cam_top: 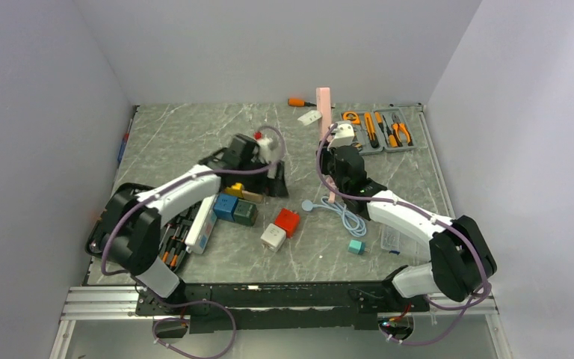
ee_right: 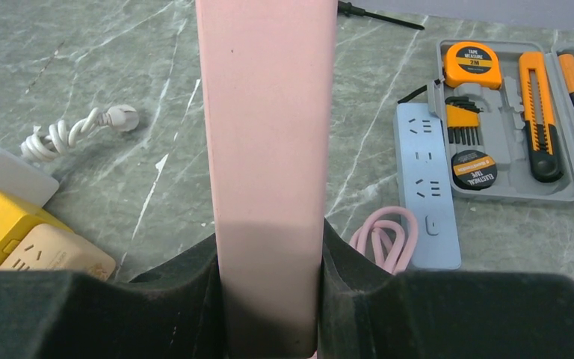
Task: Pull the plug off the socket
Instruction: Place the plug at the corner of the board, then remove the plug from the socket.
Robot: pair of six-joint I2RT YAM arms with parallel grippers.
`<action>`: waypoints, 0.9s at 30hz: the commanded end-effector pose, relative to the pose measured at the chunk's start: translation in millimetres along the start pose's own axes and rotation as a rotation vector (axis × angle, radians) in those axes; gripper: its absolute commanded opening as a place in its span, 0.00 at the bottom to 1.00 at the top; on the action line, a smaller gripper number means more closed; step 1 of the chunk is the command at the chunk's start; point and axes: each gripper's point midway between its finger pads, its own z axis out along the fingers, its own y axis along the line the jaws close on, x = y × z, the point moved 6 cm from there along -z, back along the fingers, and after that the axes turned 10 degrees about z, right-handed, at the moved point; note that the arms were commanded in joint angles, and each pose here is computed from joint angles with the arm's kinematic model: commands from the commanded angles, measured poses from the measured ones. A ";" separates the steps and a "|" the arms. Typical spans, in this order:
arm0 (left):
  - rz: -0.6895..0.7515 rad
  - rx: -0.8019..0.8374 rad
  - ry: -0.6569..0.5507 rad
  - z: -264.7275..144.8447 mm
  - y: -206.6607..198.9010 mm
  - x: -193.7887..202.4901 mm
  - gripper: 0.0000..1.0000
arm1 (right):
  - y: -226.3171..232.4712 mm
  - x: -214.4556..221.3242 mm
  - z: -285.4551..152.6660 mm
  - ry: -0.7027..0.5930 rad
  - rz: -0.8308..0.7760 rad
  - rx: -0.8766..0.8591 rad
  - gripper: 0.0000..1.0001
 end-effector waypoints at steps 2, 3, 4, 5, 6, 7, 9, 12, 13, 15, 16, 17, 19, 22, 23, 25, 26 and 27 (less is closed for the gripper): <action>0.225 0.058 -0.124 -49.0 30.7 -25.0 0.99 | 19.2 -53.7 -10.8 -0.147 0.064 -0.078 0.00; 0.285 0.045 -0.106 -49.3 34.6 -16.9 0.99 | 21.2 -53.7 -12.1 -0.138 0.069 -0.090 0.00; 0.359 0.052 -0.089 -50.0 37.2 -8.3 0.99 | 21.3 -54.9 -13.2 -0.135 0.071 -0.092 0.00; 0.435 0.050 -0.073 -49.4 38.5 2.0 0.99 | 22.3 -54.9 -14.7 -0.128 0.072 -0.102 0.00; 0.516 0.028 -0.075 -49.7 39.2 9.6 0.99 | 22.7 -55.0 -16.2 -0.122 0.074 -0.108 0.00; 0.621 -0.018 -0.072 -48.3 42.0 18.7 0.99 | 23.9 -55.2 -17.8 -0.117 0.077 -0.118 0.00; 0.749 -0.046 -0.080 -48.3 34.2 32.4 0.99 | 25.9 -54.8 -20.0 -0.100 0.078 -0.141 0.00; 0.808 -0.046 -0.053 -45.4 26.5 42.6 0.99 | 31.4 -52.1 -20.8 -0.051 0.074 -0.172 0.00; 0.820 -0.051 -0.055 -47.7 25.4 41.7 0.99 | 34.1 -50.2 -20.7 -0.028 0.074 -0.189 0.00; 0.839 -0.087 -0.067 -57.4 24.3 29.8 0.99 | 38.4 -47.8 -21.7 0.011 0.073 -0.217 0.00; 0.850 -0.116 -0.079 -65.5 25.1 21.5 0.99 | 40.1 -48.0 -22.6 0.025 0.072 -0.229 0.00; 0.858 -0.147 -0.100 -75.2 25.7 11.1 0.99 | 41.3 -47.1 -23.7 0.041 0.071 -0.236 0.00; 0.847 -0.211 -0.149 -97.4 27.0 -11.8 1.00 | 43.7 -45.6 -26.2 0.067 0.073 -0.249 0.00; 0.830 -0.292 -0.194 -124.8 28.1 -37.3 0.99 | 48.5 -40.3 -29.1 0.104 0.063 -0.270 0.00; 0.837 -0.313 -0.214 -133.9 26.1 -45.5 0.99 | 51.0 -38.2 -30.0 0.121 0.053 -0.277 0.00; 0.853 -0.336 -0.277 -152.1 17.7 -62.7 0.99 | 57.9 -35.2 -32.5 0.145 0.027 -0.296 0.00; 0.854 -0.346 -0.298 -160.6 13.5 -71.2 0.99 | 61.3 -34.2 -34.1 0.152 0.018 -0.308 0.00; 0.846 -0.357 -0.317 -168.7 9.4 -82.2 0.99 | 65.0 -33.1 -36.1 0.158 0.010 -0.323 0.00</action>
